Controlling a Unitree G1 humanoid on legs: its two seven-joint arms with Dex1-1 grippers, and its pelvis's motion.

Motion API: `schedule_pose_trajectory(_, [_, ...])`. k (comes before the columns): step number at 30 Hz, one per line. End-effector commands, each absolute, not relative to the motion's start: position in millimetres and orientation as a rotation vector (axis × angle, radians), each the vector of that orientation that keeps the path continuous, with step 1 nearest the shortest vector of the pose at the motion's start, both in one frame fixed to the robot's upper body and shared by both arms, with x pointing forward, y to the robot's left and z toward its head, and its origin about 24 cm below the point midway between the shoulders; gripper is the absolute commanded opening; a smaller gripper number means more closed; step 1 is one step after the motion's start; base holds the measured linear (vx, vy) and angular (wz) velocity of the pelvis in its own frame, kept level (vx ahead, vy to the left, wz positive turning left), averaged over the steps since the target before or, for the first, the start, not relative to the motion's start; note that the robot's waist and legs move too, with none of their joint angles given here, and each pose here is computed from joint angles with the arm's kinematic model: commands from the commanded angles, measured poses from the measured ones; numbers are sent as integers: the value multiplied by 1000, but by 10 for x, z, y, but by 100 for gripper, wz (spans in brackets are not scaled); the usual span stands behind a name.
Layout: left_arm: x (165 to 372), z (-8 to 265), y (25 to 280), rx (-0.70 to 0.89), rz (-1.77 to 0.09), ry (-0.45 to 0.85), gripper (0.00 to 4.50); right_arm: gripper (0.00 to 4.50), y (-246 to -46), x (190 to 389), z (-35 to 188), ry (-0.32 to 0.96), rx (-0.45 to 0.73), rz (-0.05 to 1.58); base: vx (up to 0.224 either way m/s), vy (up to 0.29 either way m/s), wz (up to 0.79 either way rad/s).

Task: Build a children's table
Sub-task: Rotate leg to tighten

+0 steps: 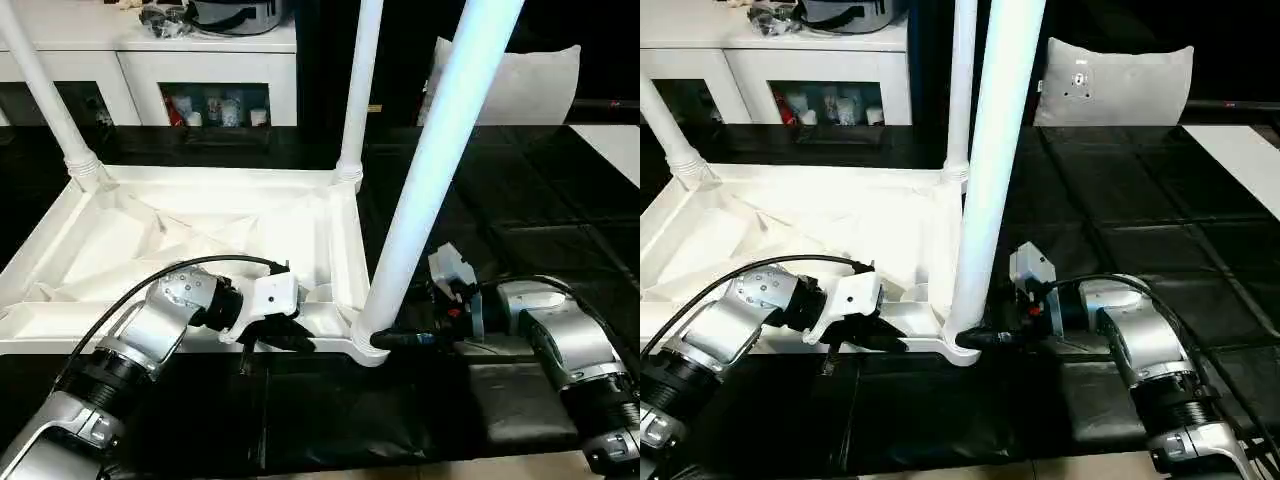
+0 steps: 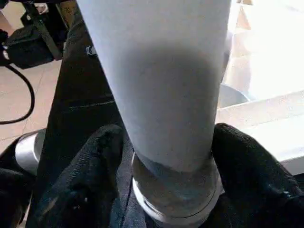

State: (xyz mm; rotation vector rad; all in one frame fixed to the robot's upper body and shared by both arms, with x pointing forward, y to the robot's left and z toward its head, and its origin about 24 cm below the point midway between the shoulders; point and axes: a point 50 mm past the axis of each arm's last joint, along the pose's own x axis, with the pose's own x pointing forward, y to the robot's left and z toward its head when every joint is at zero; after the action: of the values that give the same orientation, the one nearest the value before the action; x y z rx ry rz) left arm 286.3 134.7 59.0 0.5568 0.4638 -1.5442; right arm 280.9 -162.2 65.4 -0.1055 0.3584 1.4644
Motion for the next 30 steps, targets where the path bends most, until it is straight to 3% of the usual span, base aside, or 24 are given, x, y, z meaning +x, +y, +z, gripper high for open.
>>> schedule_pose_trajectory(1, [2876, 651, 1318, 593, -1587, 445, 0, 274, -1589, 2839, 703, 335, -107, 1487, 0, 0, 0])
schedule_pose_trajectory(9, [2884, 650, 1322, 570, -1578, 445, 0, 216, -1553, 2805, 667, 342, -81, 1500, 0, 0, 0])
schedule_pose_trajectory(13, [2911, 662, 1292, 507, -1517, 447, 0, 202, -1453, 2777, 642, 351, 0, 1455, 0, 0, 0])
schedule_pose_trajectory(18, [2978, 693, 1192, 418, -1397, 441, 0, 200, -1271, 2855, 565, 361, -5, 1291, 0, 0, 0])
schedule_pose_trajectory(22, [3109, 714, 965, 366, -1147, 430, 0, 198, -1047, 3087, 535, 339, 20, 977, 0, 0, 0])
schedule_pose_trajectory(25, [3157, 755, 776, 309, -1041, 397, 0, 198, -1000, 3157, 501, 364, 26, 835, 0, 0, 0])
schedule_pose_trajectory(30, [3154, 781, 614, 283, -1010, 369, 0, 195, -956, 3190, 512, 347, 35, 766, 0, 0, 0])
